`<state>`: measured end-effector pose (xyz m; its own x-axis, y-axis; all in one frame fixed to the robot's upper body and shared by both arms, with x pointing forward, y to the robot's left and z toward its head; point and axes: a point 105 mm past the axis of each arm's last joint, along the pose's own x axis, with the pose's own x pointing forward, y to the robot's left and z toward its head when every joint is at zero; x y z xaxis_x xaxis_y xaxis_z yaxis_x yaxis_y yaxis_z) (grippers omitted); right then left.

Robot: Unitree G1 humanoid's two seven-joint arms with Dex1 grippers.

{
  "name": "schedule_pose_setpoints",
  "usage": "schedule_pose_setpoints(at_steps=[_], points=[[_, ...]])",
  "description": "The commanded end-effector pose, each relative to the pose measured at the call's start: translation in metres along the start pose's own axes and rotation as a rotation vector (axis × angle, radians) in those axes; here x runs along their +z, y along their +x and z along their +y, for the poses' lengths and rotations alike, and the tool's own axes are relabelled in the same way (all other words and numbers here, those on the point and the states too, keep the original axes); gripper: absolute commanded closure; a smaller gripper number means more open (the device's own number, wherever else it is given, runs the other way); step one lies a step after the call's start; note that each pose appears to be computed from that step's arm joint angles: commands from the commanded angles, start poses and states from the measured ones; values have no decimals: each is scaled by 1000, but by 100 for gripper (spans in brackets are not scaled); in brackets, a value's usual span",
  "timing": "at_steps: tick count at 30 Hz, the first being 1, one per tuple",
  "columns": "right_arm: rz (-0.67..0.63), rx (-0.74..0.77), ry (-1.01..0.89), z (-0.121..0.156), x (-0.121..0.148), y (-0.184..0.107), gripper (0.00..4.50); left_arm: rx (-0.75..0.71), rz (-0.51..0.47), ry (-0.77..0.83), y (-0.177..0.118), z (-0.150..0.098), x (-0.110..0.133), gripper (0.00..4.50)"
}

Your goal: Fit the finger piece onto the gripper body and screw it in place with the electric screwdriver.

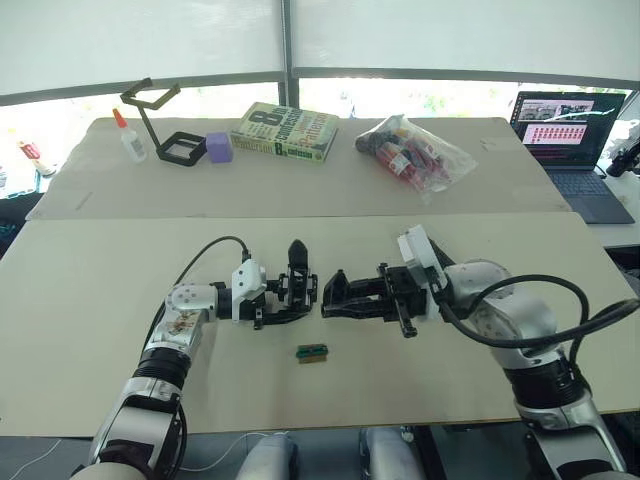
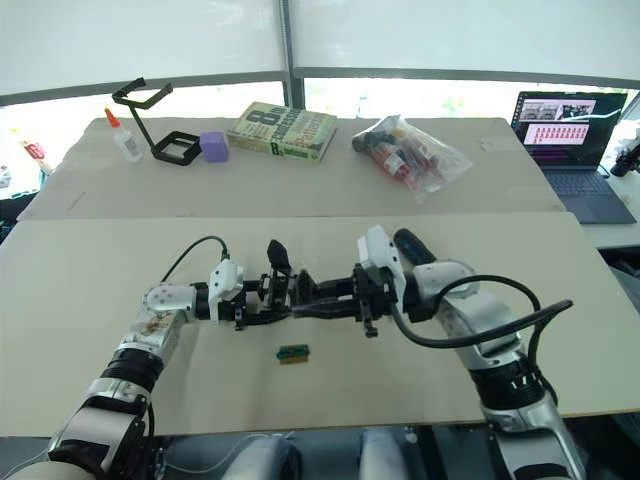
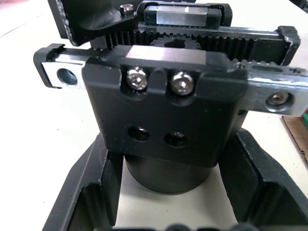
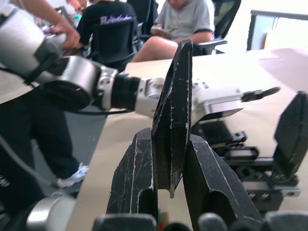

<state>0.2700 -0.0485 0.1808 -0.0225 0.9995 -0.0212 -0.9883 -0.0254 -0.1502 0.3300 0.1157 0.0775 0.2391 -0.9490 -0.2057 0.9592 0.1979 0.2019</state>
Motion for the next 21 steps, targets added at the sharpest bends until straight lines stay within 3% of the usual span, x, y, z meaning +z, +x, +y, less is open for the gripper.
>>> schedule_pose_setpoints(at_steps=[1,12,21], points=[[-31,-27,-97,-12,10,11,412,19,-17,4,11,-3,-2,221],[30,5,-108,-25,-7,40,412,39,37,-9,11,-2,-8,221],[132,-38,-99,-39,-27,34,412,28,40,-44,13,-8,-12,221]])
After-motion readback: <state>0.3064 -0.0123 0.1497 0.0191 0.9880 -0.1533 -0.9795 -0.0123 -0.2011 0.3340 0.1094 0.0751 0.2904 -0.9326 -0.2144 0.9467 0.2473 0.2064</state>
